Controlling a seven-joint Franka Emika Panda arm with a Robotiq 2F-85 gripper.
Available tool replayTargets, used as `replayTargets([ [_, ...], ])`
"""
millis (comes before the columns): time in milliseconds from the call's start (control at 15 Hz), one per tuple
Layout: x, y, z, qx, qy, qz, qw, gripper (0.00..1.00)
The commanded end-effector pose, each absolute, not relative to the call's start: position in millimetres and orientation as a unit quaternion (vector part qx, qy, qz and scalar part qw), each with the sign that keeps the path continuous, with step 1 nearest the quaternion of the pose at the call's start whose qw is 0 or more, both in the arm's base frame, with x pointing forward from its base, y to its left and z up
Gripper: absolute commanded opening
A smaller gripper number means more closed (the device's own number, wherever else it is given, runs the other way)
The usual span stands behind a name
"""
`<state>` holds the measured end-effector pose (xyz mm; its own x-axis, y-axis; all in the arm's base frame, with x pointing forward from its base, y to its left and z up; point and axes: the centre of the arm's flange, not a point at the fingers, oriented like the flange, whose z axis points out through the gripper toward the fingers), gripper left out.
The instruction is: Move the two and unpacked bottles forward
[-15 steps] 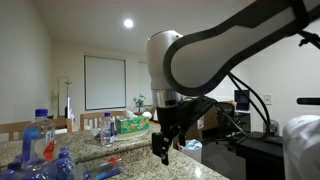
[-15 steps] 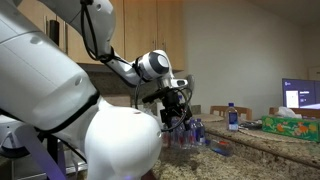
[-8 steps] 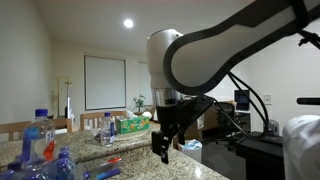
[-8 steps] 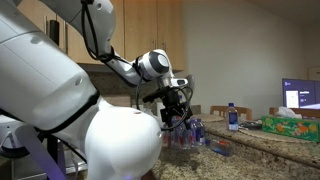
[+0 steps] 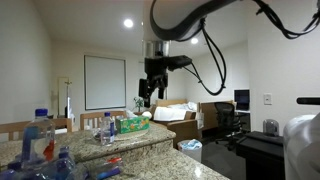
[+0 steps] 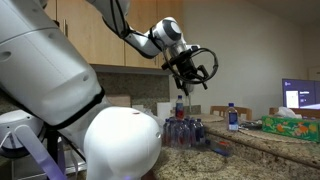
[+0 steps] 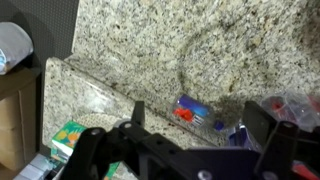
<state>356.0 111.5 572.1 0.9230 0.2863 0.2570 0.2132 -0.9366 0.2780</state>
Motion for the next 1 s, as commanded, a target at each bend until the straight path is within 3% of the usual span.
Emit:
replayTargets([
  [0,422,115,641,0.968,0.194,0.121,0.102,1.00],
  [133,441,112,659,0.963,0.223,0.112,0.097,1.00],
  [467,488,219,686,0.945,0.311,0.090,0.056,1.00],
  [733,517,265,695,0.951,0.261,0.110,0.121,1.00],
  [933,545,261,657,0.963,0.221,0.087,0.129,1.00],
])
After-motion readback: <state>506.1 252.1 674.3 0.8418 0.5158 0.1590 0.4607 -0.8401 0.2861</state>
